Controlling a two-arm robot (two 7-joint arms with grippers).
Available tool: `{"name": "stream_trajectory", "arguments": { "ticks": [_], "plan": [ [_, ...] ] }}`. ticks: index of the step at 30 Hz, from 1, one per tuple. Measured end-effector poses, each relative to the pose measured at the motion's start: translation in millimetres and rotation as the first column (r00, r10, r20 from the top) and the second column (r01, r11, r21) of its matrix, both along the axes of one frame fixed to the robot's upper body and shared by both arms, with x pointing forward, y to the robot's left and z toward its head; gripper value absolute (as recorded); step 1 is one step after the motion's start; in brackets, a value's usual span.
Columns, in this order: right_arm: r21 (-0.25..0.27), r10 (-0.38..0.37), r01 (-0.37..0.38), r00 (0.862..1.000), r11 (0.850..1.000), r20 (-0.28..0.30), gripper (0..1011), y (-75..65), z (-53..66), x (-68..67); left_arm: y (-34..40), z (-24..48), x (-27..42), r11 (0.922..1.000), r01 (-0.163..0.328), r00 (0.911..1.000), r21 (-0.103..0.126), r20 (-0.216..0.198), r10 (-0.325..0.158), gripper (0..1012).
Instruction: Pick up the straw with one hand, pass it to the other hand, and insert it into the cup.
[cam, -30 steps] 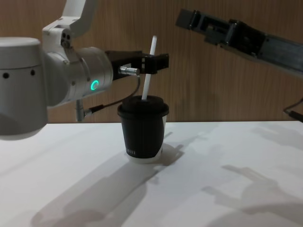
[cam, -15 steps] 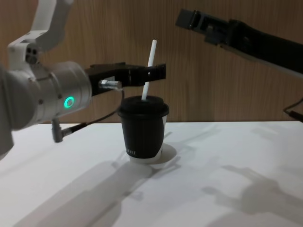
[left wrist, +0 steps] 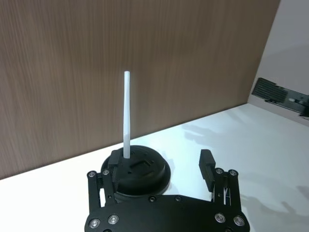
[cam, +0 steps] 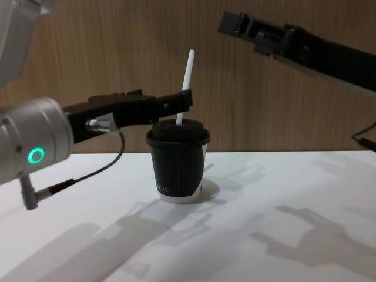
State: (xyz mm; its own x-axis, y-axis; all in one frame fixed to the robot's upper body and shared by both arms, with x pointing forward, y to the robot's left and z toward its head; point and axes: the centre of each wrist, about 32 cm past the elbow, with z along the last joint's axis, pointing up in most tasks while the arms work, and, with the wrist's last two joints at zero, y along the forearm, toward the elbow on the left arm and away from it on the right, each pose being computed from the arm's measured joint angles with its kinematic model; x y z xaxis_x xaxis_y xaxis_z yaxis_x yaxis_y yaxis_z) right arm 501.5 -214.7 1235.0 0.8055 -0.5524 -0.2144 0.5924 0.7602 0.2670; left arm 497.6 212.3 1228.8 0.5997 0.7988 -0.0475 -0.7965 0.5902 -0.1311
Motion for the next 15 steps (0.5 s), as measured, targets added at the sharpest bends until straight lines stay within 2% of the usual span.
{"name": "stream_trajectory", "arguments": {
  "ticks": [9,15],
  "plan": [
    [0.0,0.0,0.0,1.0,1.0,0.0,1001,0.0,0.0,0.0,10.7,-6.2,-11.5,0.9995,0.025,0.9997,-0.018,0.002,-0.025,1003],
    [0.0,0.0,0.0,1.0,1.0,0.0,1001,0.0,0.0,0.0,14.1,-7.9,-15.1,0.9991,0.034,0.9994,-0.024,0.004,-0.034,1003]
  ]
}}
